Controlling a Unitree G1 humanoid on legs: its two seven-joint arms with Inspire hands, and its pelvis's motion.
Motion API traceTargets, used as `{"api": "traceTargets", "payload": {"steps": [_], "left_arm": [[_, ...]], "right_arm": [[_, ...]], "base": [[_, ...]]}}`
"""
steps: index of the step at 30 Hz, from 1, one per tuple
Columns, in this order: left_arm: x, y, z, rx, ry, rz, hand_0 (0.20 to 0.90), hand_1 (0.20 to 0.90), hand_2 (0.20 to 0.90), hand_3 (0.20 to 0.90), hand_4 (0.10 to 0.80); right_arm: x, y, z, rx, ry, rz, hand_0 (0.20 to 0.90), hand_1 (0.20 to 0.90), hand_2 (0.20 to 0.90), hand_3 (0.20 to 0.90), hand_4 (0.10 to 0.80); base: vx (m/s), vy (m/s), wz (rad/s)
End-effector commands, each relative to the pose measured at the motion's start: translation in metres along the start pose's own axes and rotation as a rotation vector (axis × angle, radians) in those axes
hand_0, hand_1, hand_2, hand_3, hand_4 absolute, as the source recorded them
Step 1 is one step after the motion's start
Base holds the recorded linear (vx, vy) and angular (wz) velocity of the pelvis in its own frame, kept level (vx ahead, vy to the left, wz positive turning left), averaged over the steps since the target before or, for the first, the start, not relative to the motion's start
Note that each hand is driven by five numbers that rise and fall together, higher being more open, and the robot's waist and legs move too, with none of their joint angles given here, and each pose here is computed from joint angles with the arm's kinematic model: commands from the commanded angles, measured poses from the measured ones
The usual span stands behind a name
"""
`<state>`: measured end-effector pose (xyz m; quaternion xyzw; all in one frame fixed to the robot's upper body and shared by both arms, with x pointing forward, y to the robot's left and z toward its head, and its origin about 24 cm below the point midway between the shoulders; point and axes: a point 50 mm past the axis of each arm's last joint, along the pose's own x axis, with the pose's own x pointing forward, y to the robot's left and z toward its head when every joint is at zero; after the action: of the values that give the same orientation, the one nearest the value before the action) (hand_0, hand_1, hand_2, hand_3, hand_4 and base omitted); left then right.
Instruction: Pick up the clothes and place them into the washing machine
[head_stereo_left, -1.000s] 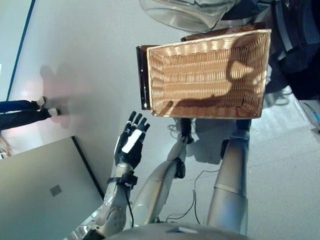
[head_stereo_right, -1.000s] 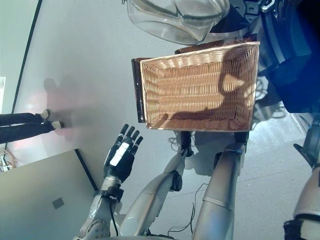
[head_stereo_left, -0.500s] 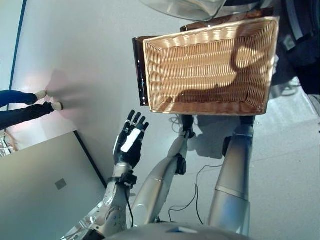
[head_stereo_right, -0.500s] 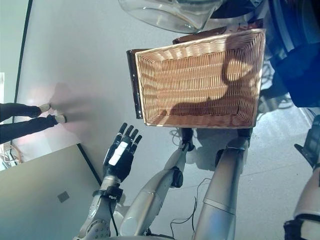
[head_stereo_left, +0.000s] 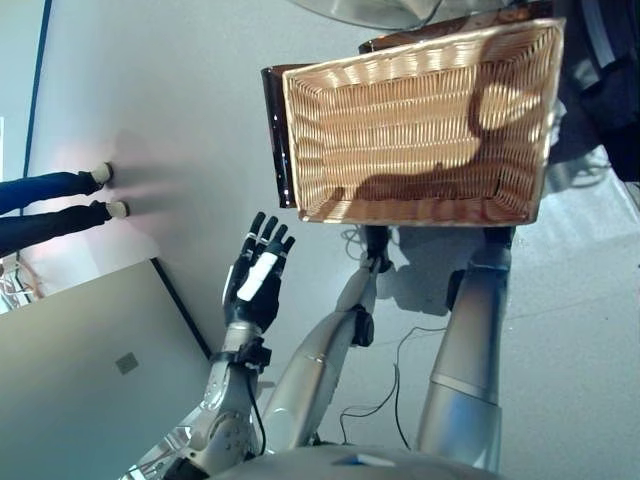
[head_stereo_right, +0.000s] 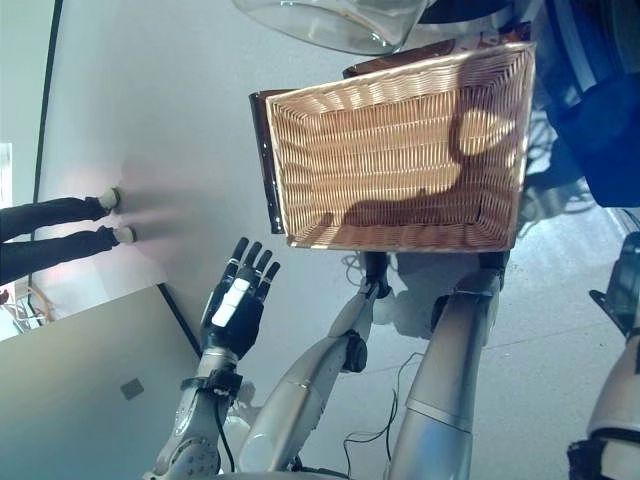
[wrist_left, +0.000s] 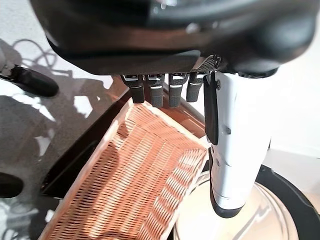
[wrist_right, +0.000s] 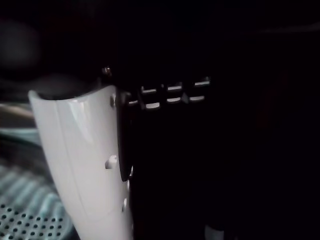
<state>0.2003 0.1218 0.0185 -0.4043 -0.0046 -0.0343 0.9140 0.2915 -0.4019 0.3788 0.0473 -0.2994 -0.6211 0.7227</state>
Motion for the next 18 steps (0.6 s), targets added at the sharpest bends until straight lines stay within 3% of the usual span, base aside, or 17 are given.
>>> {"api": "traceTargets", "payload": {"steps": [1, 18], "left_arm": [[0.006, -0.005, 0.043, 0.033, -0.191, -0.065, 0.9, 0.9, 0.9, 0.9, 0.8], [0.01, -0.007, 0.046, 0.038, -0.211, -0.084, 0.9, 0.9, 0.9, 0.9, 0.8]], "right_arm": [[0.028, -0.026, 0.064, -0.034, -0.301, -0.105, 0.9, 0.9, 0.9, 0.9, 0.8], [0.029, -0.034, 0.051, -0.586, -0.486, -0.23, 0.9, 0.9, 0.9, 0.9, 0.8]], "base": [[-0.002, 0.032, -0.02], [-0.019, 0.029, -0.04]]}}
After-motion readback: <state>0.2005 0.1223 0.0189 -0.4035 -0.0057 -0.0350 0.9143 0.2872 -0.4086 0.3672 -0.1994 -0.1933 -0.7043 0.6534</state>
